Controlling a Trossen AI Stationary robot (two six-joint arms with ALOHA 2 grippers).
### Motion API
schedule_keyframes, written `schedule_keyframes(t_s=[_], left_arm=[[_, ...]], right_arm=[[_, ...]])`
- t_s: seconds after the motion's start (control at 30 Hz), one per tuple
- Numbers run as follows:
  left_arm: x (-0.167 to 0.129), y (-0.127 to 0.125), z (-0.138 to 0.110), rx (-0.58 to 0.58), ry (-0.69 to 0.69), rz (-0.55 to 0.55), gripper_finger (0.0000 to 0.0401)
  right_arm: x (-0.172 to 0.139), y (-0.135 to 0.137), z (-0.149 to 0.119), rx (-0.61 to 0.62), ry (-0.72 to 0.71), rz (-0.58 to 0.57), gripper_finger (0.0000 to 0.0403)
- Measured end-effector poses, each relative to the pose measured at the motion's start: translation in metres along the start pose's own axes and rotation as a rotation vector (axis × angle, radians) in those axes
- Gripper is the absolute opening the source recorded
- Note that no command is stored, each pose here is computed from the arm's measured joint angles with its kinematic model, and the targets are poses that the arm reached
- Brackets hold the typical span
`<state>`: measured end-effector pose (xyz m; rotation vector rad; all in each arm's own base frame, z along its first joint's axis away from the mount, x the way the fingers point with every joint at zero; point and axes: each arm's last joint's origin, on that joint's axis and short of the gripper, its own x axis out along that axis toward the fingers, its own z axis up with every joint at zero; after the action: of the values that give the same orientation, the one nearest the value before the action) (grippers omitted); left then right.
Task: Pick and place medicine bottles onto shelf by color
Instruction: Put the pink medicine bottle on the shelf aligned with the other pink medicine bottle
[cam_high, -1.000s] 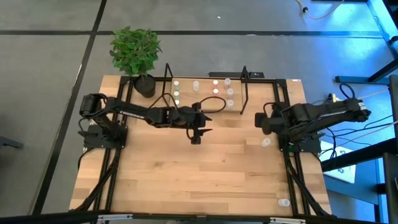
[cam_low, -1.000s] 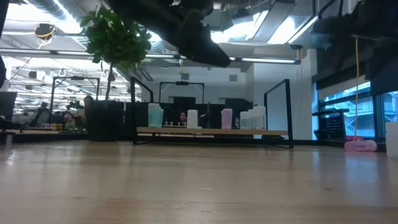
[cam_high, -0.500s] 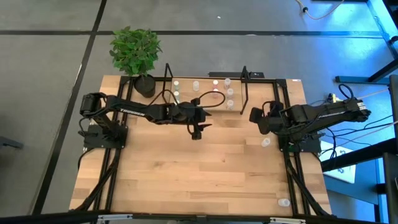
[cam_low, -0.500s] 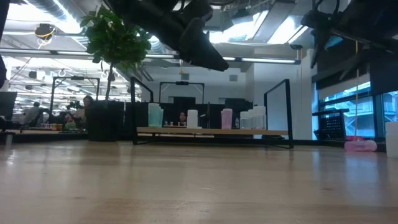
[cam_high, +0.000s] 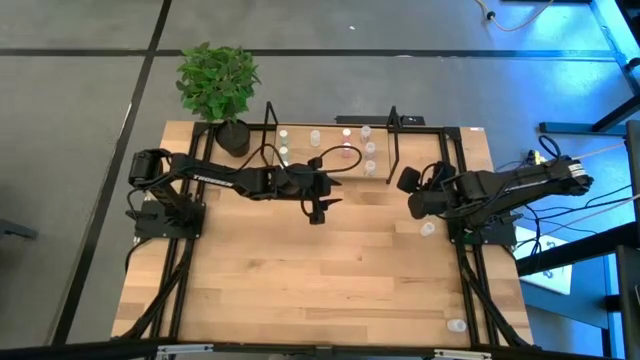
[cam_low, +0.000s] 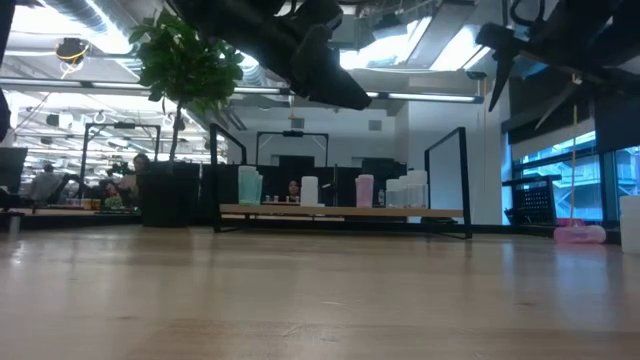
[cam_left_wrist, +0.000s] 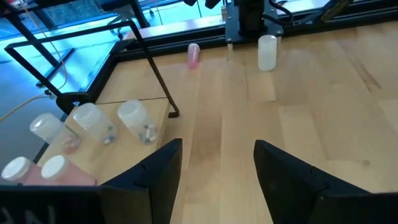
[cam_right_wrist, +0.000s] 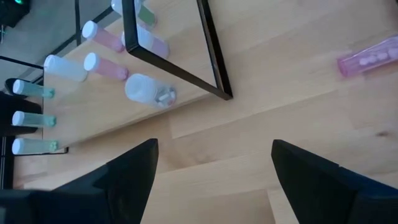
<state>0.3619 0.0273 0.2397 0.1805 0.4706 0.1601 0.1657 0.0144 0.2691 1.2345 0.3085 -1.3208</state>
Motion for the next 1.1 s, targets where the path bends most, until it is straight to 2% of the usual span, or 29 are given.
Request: schedule_keyframes(t_s=[0.97,1.1], left_arm=[[0.0,0.0001,-0.0002,-0.001,0.001,0.003,0.0194],[0.0,0.0,-0.0001,-0.001,0.001,0.003,0.0194]], right_arm=[[0.0006,0.0006,-0.0006,-0.009,-0.009,0.003,0.0316],[0.0005,-0.0001,-0.0024,0.026,0.053,-0.028,0.0316]])
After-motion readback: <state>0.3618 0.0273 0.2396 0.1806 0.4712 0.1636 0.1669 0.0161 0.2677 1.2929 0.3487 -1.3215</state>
